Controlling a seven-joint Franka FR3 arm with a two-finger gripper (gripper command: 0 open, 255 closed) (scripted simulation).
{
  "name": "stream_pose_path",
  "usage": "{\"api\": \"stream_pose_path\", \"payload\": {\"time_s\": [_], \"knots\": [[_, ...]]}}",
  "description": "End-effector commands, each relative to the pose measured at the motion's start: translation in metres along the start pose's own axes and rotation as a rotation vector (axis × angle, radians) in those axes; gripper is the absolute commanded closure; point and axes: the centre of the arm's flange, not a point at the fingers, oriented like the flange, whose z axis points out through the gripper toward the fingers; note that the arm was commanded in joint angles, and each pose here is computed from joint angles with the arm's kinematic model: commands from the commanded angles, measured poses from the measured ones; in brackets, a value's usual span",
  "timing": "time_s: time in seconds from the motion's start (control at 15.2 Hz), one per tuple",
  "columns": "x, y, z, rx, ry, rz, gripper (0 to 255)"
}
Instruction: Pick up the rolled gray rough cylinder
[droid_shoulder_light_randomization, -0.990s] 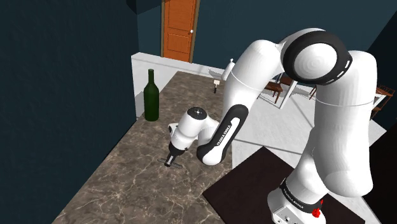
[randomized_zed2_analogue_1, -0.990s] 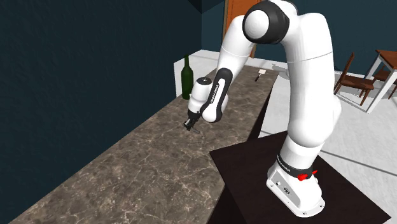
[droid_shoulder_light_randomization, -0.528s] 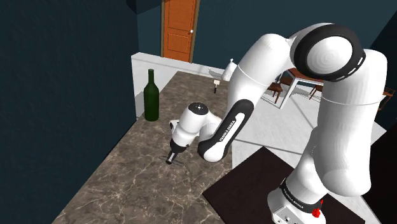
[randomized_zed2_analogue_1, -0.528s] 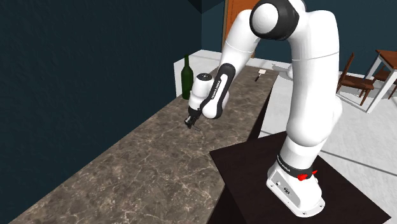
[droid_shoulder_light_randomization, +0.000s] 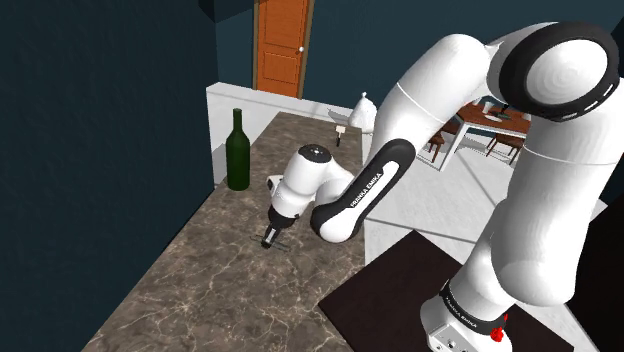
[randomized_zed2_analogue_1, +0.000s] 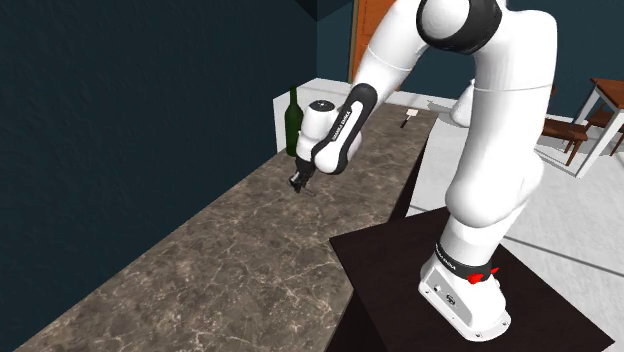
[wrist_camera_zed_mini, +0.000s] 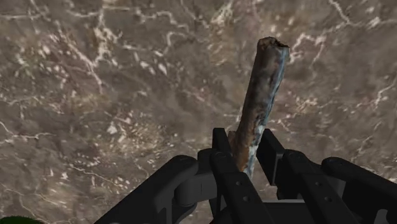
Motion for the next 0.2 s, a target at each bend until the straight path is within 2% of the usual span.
{"api": "stream_pose_path", "payload": {"time_s": [0.0, 0.13], "knots": [[0.0025, 0.0001, -0.0099, 0.0, -0.001, 0.0, 255], [0.0027, 0.0001, -0.0106, 0.0, -0.001, 0.0, 255]]}}
